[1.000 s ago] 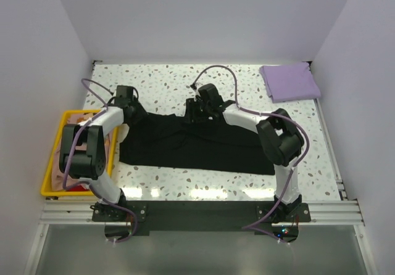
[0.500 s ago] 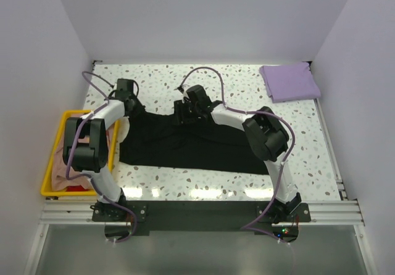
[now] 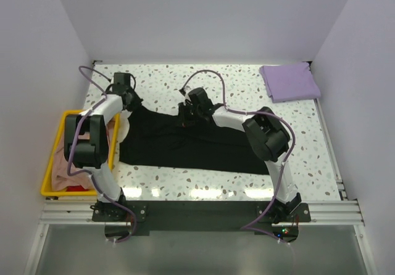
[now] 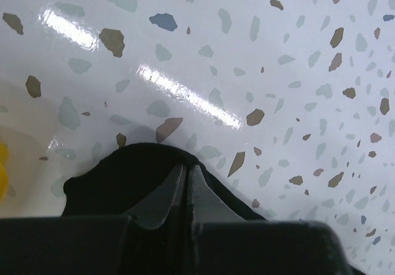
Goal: Fold and stack the t-shirts
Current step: Fold the tshirt
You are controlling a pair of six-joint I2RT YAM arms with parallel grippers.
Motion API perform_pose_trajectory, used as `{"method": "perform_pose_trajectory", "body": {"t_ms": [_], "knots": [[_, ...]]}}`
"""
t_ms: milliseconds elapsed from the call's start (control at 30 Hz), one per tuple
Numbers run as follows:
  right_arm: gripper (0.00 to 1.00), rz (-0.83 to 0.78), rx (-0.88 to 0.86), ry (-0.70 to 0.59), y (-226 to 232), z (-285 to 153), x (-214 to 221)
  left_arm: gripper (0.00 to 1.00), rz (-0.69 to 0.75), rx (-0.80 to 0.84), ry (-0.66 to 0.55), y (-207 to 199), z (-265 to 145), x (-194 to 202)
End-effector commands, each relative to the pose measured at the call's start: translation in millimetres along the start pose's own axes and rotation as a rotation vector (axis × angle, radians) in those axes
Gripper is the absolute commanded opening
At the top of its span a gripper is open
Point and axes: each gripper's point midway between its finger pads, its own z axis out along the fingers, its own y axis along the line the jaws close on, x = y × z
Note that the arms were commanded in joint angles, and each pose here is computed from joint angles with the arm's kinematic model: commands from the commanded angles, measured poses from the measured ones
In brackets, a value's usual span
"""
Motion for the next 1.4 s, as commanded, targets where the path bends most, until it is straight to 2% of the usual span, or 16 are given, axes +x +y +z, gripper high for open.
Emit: {"method": "perform_pose_trajectory", "body": {"t_ms": [0,433,500,567,600,667,733,867,1000,1200,1367], "knots": [[0.12,-0.017,-0.094,-0.085,35,-26,-26,0.0,0.002,0.034,-0.039,-10,-2,-25],[0.13,0.02,-0.153,-0.063,42,-32,0,0.01,0.027,0.07,0.004,-21,3,-27],[0.18,0.017,-0.15,-0.05,40,-30,7,0.11,0.032,0.092,0.028,-23,5,-25],[0.25,0.008,-0.15,-0.042,39,-29,10,0.28,0.025,0.096,0.023,-19,4,-32],[0.34,0.005,-0.144,-0.038,37,-29,12,0.41,0.031,0.109,0.024,-21,2,-32],[0.43,-0.006,-0.123,-0.04,32,-29,13,0.5,0.03,0.129,0.01,-25,-6,-36],[0.5,-0.011,-0.116,-0.049,33,-32,9,0.55,0.039,0.142,-0.002,-28,-14,-41],[0.52,0.001,-0.091,-0.081,33,-38,0,0.55,0.046,0.135,-0.017,-25,-35,-42],[0.52,0.049,-0.036,-0.115,26,-40,-9,0.46,0.042,0.106,-0.01,-10,-46,-25],[0.52,0.122,0.039,-0.137,15,-42,-14,0.37,0.056,0.066,0.046,11,-42,11],[0.52,0.161,0.085,-0.153,7,-39,-22,0.37,0.086,0.082,0.1,7,-32,38]]}}
